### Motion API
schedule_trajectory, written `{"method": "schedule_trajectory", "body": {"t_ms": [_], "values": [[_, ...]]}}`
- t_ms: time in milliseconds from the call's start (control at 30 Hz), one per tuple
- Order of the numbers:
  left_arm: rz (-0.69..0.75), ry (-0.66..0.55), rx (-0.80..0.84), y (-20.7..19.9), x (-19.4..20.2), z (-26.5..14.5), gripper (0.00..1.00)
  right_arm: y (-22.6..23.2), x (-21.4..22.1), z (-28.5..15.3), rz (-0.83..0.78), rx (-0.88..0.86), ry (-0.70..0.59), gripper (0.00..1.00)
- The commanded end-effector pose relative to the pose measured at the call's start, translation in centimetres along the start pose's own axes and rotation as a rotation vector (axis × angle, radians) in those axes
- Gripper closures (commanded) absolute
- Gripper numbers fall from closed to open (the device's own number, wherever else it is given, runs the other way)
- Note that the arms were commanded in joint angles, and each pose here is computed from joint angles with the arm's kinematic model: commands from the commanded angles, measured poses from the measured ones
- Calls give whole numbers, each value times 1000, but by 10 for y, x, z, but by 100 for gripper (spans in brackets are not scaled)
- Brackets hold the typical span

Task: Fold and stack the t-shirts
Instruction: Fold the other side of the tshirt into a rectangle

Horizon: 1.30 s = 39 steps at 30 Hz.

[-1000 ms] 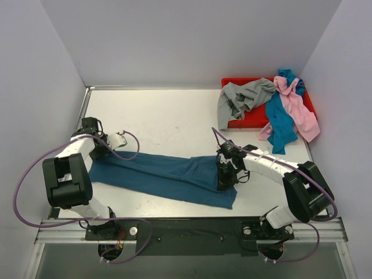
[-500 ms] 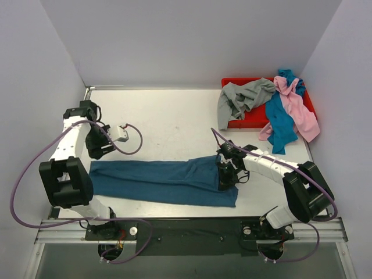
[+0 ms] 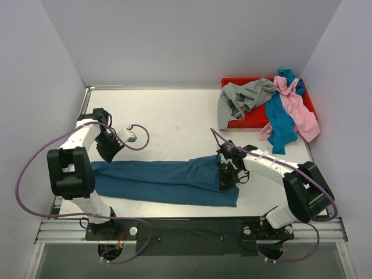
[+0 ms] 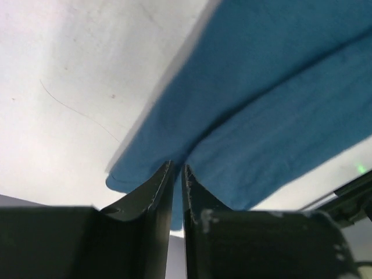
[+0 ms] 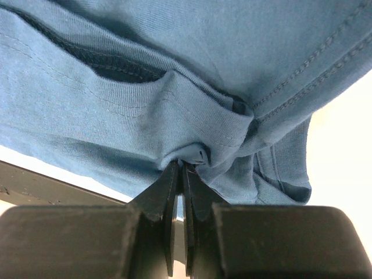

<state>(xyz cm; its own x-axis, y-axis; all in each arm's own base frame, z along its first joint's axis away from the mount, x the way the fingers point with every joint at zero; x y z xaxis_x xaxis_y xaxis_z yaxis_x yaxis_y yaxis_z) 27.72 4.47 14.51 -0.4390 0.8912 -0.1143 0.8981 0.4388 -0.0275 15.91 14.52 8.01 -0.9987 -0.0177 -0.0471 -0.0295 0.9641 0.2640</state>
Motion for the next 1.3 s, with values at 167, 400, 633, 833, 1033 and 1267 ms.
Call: {"method": "schedule_trajectory", "body": {"t_ms": [167,400,633,833,1033,1267], "values": [[-33,7,70,-12,8,37,81,-13,11,-4,6,61,4,100],[10,35,95,-38,27,33,81,-12,8,-2,4,61,7,100],[90,91,131,-61,44,17,77,-16,7,-3,6,69,11,100],[93,79,74,-61,45,11,69,-16,6,-4,1,70,6,100],[-40,-109,-122,-24,6,-16,42,-20,1,-8,-10,91,-15,100],[11,37,-56,-42,20,24,44,-41,-6,-20,66,72,-66,100]]}}
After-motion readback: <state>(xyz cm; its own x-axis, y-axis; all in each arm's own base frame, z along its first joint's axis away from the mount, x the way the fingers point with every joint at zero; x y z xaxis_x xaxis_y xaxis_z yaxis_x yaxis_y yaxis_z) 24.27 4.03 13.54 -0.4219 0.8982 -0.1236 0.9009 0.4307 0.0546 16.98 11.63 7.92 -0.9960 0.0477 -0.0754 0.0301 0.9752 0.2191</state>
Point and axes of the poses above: each gripper's point midway between its finger pads, its own z axis out along the fingers, its own y axis along the line the jaws close on, x = y × z, the point moved 7 cm from there along -z, back along the fingers, and after that the axes turned 6 degrees about z, right-handed, at the moved point
